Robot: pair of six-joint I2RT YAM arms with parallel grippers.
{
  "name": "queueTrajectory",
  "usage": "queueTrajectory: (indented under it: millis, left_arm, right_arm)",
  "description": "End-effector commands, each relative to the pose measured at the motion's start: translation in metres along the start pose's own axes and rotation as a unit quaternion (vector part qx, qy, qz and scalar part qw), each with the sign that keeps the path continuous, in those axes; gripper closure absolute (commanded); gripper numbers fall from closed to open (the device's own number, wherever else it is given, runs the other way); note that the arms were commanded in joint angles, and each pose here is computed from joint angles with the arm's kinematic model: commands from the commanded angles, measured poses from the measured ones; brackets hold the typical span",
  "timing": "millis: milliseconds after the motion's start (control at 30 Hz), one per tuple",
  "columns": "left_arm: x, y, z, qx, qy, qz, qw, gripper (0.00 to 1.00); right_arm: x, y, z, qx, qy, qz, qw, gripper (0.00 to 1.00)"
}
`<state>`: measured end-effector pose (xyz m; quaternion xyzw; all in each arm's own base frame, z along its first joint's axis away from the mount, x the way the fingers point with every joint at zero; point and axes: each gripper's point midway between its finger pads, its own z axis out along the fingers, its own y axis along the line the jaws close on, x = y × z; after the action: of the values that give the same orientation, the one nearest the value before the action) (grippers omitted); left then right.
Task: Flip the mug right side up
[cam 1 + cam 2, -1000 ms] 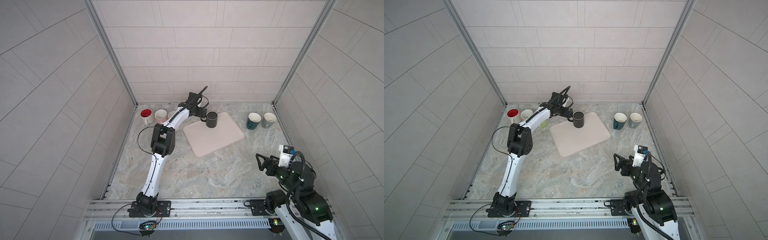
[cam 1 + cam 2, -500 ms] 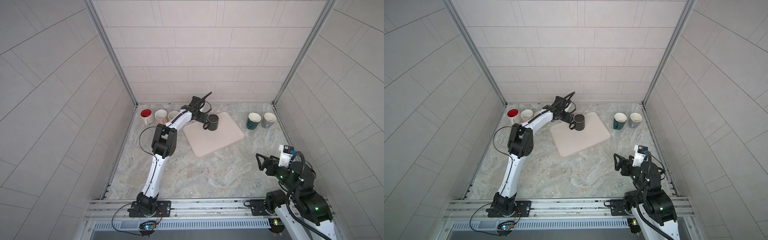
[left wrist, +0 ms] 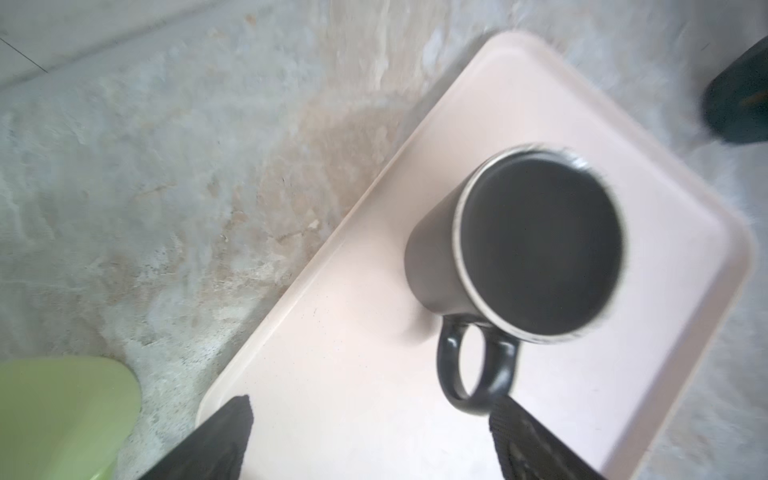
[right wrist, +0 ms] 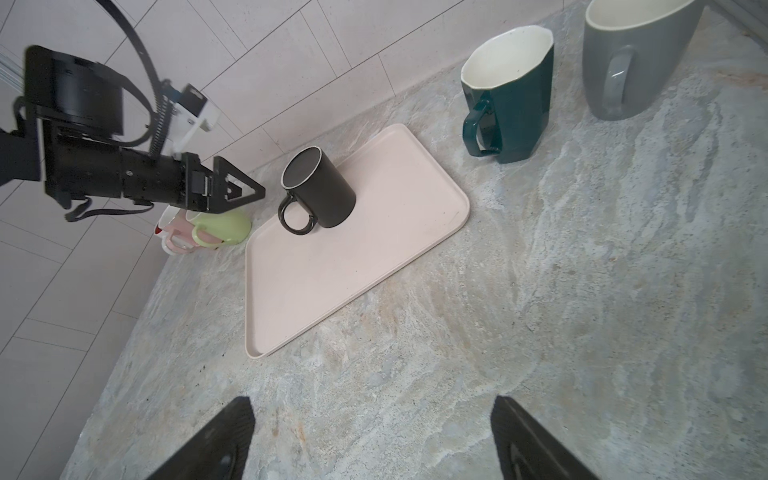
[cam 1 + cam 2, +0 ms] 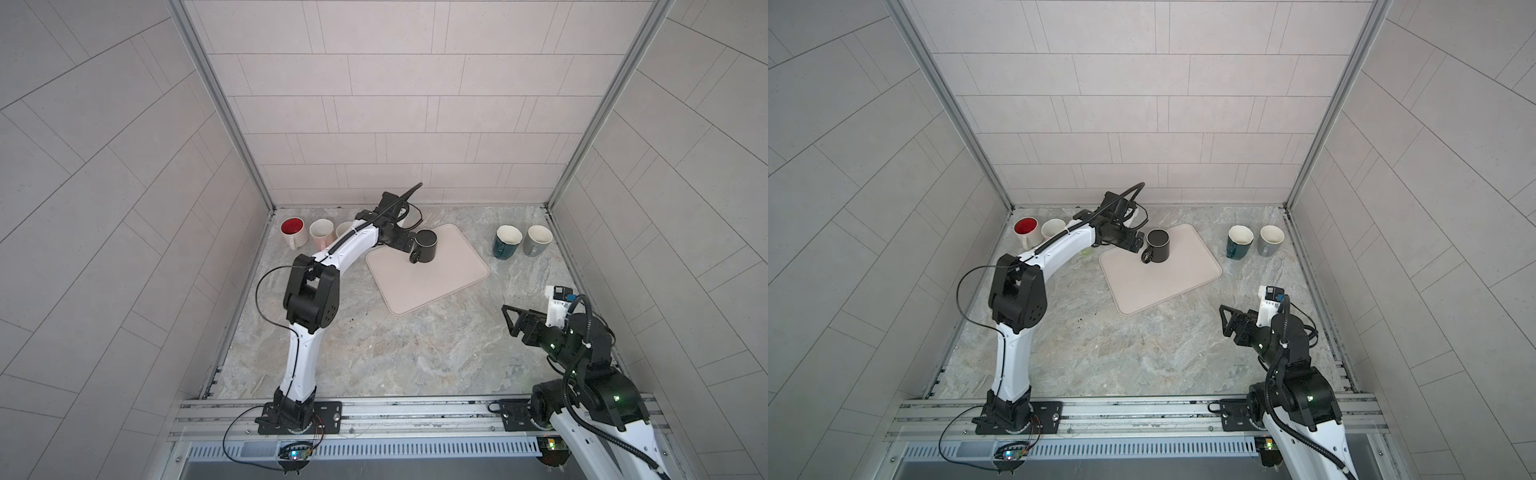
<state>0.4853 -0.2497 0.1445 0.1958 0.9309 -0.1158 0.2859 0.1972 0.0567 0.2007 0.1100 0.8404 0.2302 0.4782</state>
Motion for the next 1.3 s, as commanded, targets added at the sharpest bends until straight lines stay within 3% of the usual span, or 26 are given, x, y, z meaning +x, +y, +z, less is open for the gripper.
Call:
queueTrajectory:
  millis: [0, 133, 300, 567, 900, 1000, 1267]
  left_arm:
    - [0.008, -0.024, -0.009, 0.050, 0.006, -0.020, 0.999, 0.10]
    - [0.010, -0.046, 0.002, 0.070, 0.013, -0.003, 0.997, 0.12]
    - [0.015, -0.062, 0.016, 0.068, 0.030, 0.029, 0.997, 0.26]
    - [0.020, -0.068, 0.028, 0.011, 0.036, 0.085, 0.996, 0.26]
    - [0.020, -0.066, 0.049, -0.007, 0.043, 0.098, 0.994, 0.38]
    - [0.016, -0.059, 0.052, -0.026, 0.037, 0.100, 0.994, 0.48]
    - [0.016, -0.063, 0.060, -0.017, 0.032, 0.085, 0.996, 0.51]
  right_arm:
    - [-0.002, 0.008, 0.006, -0.025, -0.003, 0.022, 0.999, 0.09]
    - [0.001, 0.009, 0.010, -0.033, 0.002, 0.037, 0.999, 0.09]
    - [0.003, 0.007, 0.007, -0.028, 0.001, 0.036, 0.999, 0.09]
    - [0.007, 0.002, 0.004, -0.014, 0.006, 0.025, 1.000, 0.09]
    - [0.005, -0.007, 0.003, 0.007, -0.006, 0.026, 1.000, 0.09]
    - [0.001, -0.004, 0.004, 0.005, -0.009, 0.022, 1.000, 0.09]
    - [0.004, -0.005, 0.004, 0.005, -0.002, 0.021, 1.000, 0.09]
